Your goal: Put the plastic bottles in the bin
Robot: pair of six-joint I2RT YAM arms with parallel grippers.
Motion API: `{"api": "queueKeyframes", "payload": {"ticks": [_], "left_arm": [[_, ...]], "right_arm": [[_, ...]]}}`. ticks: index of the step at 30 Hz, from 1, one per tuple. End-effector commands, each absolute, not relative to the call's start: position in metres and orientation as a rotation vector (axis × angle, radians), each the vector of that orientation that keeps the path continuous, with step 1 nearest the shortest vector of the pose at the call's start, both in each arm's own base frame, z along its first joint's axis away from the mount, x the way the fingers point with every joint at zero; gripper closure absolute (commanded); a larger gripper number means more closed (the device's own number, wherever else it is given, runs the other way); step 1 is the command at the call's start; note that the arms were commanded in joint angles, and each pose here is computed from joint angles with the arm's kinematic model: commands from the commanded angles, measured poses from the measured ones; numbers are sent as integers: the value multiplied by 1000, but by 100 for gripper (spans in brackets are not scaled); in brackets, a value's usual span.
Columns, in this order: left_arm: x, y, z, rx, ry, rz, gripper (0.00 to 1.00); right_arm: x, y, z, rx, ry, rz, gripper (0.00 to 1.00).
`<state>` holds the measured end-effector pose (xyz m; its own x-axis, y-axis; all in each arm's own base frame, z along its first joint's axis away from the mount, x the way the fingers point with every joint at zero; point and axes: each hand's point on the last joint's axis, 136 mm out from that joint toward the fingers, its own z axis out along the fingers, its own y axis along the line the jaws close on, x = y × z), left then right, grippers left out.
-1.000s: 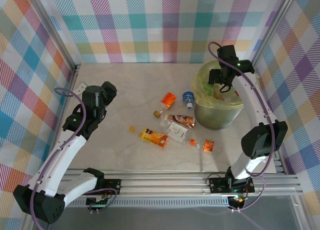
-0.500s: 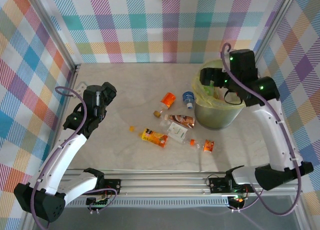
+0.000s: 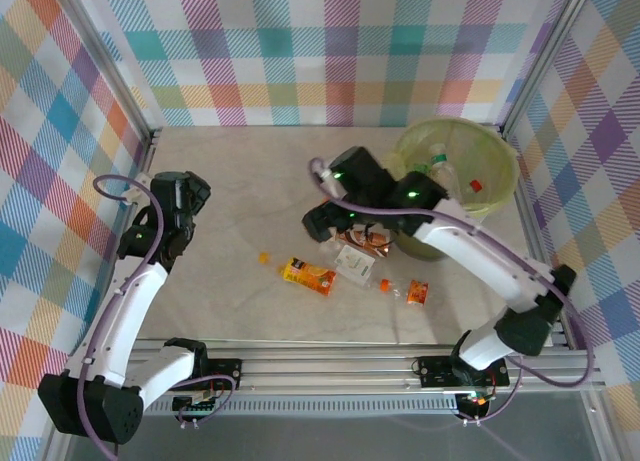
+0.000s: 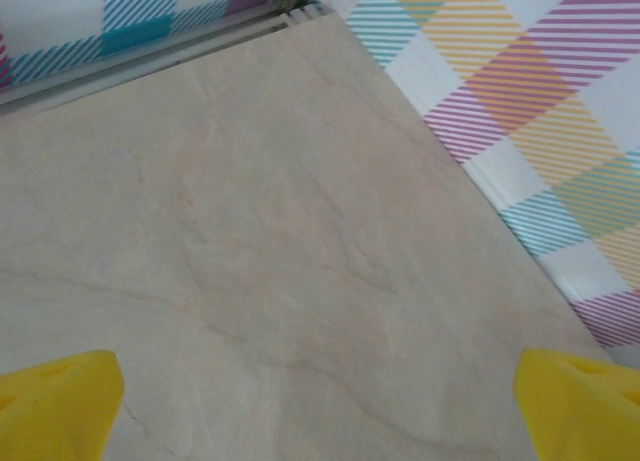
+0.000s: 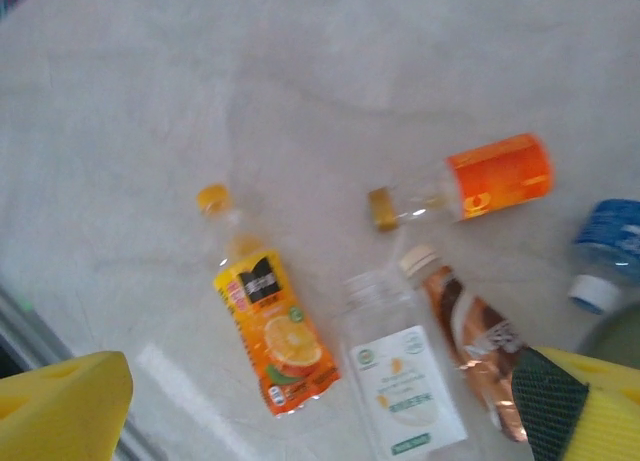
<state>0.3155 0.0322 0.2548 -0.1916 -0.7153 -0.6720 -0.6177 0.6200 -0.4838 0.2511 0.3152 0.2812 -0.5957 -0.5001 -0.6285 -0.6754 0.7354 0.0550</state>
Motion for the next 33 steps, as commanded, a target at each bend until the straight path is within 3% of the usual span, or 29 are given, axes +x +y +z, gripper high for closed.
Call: {"api": "queueKeyframes", "payload": {"ticks": [1,13,33], "left_arm": [[315,39,227,-1106,1968,-149,0],[319,48,185,-1212,2043,-193,0],[315,47,195,-1200,2015,-227,0]], "right_arm": [[241,338,257,-1005,2375,401,2],[231,387,157,-1238,2558,325,4],[244,407,57,-1493,2606,27,3]]}}
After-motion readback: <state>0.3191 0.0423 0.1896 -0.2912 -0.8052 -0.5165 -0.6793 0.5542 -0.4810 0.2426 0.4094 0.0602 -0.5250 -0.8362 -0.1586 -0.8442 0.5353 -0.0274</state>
